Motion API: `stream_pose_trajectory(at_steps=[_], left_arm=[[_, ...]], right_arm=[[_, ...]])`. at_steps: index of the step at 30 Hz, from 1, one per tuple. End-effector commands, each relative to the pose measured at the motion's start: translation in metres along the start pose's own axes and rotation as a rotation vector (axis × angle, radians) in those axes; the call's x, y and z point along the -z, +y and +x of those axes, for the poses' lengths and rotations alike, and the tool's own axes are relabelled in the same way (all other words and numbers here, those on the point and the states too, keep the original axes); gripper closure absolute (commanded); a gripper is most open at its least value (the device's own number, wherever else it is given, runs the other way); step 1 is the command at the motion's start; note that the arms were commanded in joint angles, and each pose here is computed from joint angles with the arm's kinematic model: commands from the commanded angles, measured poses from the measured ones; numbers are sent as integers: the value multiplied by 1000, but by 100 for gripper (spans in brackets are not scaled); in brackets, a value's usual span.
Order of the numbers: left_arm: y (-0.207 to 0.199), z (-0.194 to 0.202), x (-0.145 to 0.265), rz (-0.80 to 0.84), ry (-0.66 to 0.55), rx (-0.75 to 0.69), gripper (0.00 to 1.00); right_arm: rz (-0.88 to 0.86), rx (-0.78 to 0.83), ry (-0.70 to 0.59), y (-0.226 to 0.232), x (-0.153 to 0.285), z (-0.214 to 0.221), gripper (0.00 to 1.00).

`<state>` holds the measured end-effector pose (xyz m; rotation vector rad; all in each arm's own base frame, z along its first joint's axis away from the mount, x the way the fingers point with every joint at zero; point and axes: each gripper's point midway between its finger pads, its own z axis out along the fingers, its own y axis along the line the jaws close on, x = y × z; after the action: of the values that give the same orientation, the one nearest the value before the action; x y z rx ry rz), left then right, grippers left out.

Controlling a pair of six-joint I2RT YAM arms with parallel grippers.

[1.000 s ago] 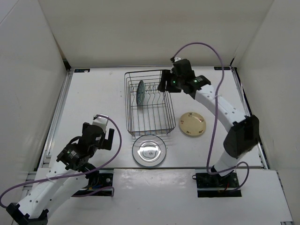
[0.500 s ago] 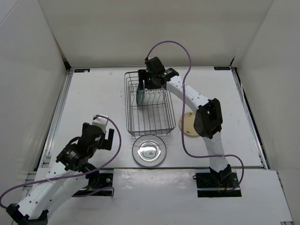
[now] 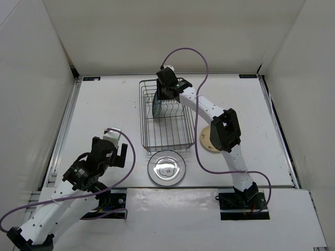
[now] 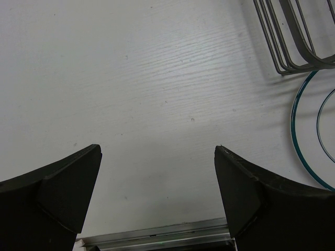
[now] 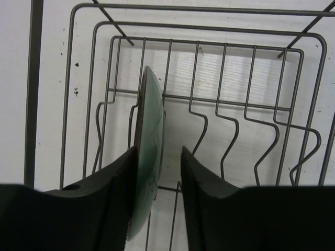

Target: Unload the plates from the dish rack

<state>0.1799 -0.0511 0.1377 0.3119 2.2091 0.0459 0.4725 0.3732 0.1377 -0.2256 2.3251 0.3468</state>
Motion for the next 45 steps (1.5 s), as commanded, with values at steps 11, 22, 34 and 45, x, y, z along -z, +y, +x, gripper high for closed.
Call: stream_pose_trajectory(at_steps=[11,22,34,45], left_arm=[[-1,-4,-1,4,-15,11,0],[-2,-4,-1,4,-11,10,0],[0,-3,-2,-7,-5,8,0],[1,-1,-3,-10,2,3,0]], right_arm=[[112,-197,-187,-13,-16,-40,92],[166,-201,-294,-26,13,-73,97],[154,-107,-490,-22,93,-144,98],[349,73,-569,-56,165,-156,100]])
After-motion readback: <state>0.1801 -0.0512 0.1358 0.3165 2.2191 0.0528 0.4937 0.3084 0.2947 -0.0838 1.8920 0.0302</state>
